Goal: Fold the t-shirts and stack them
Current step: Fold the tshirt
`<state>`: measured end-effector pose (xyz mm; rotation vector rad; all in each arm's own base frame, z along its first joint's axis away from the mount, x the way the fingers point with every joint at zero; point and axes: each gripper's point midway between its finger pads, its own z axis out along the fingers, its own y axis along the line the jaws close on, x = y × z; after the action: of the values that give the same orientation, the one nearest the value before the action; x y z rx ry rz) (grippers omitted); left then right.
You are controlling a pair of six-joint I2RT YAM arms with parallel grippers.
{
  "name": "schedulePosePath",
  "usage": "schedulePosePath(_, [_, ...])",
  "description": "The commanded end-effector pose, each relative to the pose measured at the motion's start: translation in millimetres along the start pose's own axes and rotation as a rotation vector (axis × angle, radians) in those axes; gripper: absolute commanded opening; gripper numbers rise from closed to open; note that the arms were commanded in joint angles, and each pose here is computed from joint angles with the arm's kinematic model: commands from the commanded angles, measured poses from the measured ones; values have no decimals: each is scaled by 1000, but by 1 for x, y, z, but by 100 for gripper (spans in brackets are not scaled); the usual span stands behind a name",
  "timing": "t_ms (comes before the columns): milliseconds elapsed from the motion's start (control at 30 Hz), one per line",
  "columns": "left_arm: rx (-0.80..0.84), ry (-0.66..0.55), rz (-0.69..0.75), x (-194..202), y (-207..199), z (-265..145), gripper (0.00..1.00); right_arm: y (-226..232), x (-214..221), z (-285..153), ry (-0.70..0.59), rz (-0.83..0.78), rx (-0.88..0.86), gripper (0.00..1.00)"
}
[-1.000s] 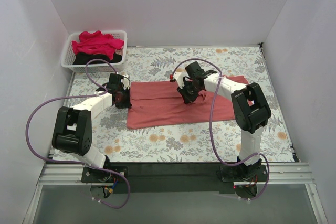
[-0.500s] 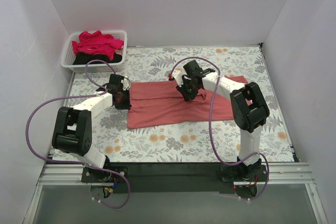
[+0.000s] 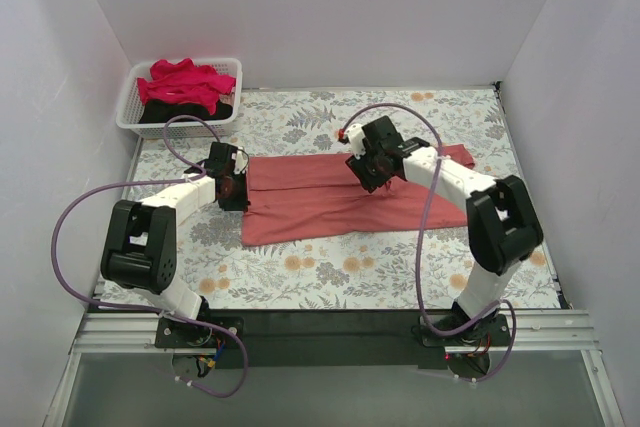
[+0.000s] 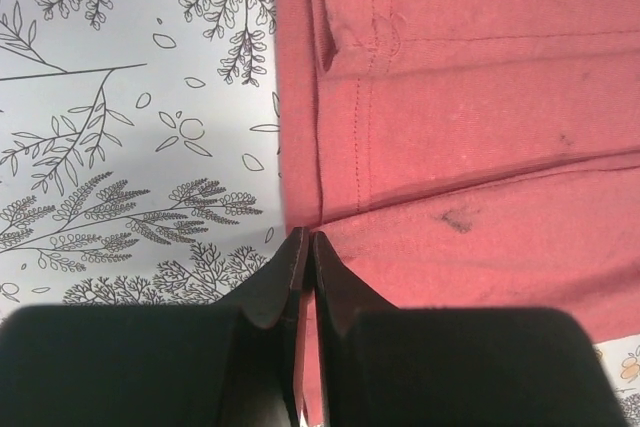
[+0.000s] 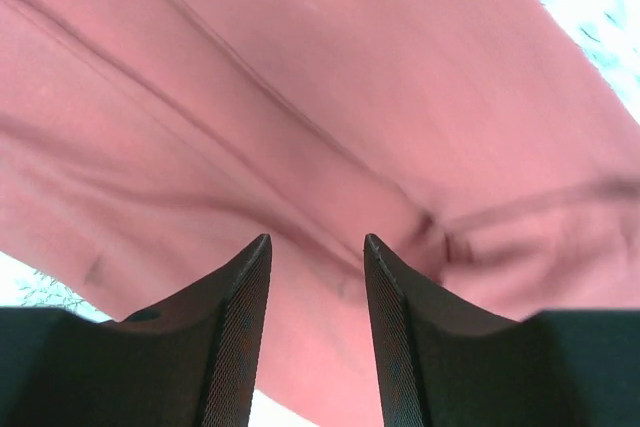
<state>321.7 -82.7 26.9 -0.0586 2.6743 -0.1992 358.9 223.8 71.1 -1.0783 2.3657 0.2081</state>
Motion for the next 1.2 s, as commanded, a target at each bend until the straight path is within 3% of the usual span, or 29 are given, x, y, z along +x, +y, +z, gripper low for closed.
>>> schedulePosePath(0, [-22, -29, -7, -12, 2, -3, 4, -17, 5, -31, -70, 163, 167, 49])
schedulePosePath(100, [-55, -54, -12, -18, 7, -5, 20, -20, 36, -42, -52, 265, 254, 49])
schedulePosePath(133, [-55, -65, -15, -21, 7, -7, 33, -22, 40, -50, -66, 281, 277, 49])
schedulePosePath(267, [-68, -156, -27, -39, 3, -29, 63, -37, 82, -59, -35, 422, 393, 53])
schedulePosePath(333, [-63, -209, -51, -45, -7, -50, 66, -43, 90, -65, -55, 503, 409, 53])
schedulePosePath(433, [-31, -267, -84, -43, -28, -77, 66, -59, 108, -70, -65, 641, 427, 52])
schedulePosePath(500, [34, -273, -87, -31, -46, -87, 57, -72, 119, -73, -75, 732, 425, 52])
schedulePosePath(600, [125, -192, -107, -5, -66, -78, 41, -89, 135, -76, -117, 880, 425, 51])
schedulePosePath(733, [180, -73, -135, 22, -78, -51, 33, -100, 157, -69, -155, 1078, 374, 50])
schedulePosePath(933, [59, 74, -174, 58, -59, -16, 18, -111, 201, -59, -166, 1293, 350, 49])
schedulePosePath(1167, [-106, 175, -224, 96, -27, -12, 16, -134, 257, -71, -177, 1536, 432, 50])
